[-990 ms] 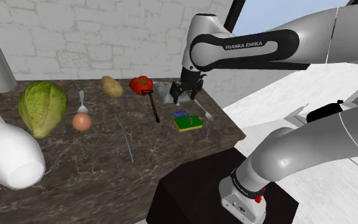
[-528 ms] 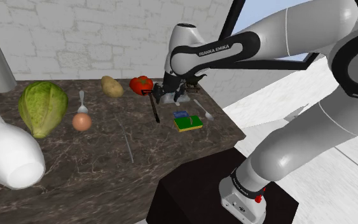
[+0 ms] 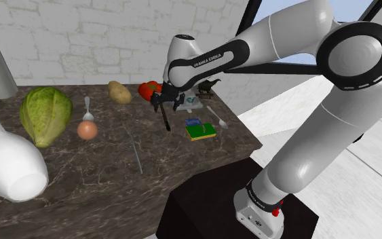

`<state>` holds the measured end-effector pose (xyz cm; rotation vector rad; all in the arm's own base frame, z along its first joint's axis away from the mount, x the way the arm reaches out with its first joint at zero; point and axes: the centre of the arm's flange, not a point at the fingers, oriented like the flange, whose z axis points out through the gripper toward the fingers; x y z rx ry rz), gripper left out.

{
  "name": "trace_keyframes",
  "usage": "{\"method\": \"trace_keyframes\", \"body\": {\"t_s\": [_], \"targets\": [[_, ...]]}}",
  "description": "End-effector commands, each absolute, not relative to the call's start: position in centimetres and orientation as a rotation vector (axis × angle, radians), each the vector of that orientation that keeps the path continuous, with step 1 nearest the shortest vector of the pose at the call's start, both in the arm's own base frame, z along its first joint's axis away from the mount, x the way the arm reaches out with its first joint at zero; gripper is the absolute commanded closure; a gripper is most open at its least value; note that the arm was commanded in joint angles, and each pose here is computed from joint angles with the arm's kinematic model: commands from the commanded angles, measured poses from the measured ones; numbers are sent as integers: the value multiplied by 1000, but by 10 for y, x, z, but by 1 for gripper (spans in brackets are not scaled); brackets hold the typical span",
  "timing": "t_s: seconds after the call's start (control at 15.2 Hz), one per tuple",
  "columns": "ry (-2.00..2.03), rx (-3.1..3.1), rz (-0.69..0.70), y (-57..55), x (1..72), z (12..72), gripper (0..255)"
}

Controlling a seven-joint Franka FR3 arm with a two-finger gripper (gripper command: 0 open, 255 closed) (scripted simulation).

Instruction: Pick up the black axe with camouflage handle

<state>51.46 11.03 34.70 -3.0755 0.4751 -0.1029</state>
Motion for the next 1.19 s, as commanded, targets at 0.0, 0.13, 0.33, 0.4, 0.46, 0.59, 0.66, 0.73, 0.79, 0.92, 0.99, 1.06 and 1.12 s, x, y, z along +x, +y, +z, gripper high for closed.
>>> {"method": "trace_keyframes", "body": {"t_s": [0.0, 0.13, 0.33, 0.4, 0.46, 0.59, 0.66, 0.73, 0.79, 0.92, 0.99, 1.06, 1.12], "targets": [[476, -3075, -105, 111, 515, 337, 0], [476, -3075, -105, 111, 515, 326, 0], [476, -3075, -105, 111, 515, 318, 0], [476, -3074, -105, 111, 515, 318, 255], [476, -3074, -105, 111, 515, 318, 255], [476, -3074, -105, 111, 515, 318, 255], [476, -3074, -105, 111, 515, 318, 255], [476, -3074, -105, 111, 515, 318, 255], [476, -3074, -105, 111, 515, 318, 255], [476, -3074, -105, 111, 515, 318, 255], [476, -3075, -105, 111, 515, 318, 255], [476, -3074, -105, 111, 515, 323, 255], [476, -3075, -105, 111, 515, 328, 255]]}}
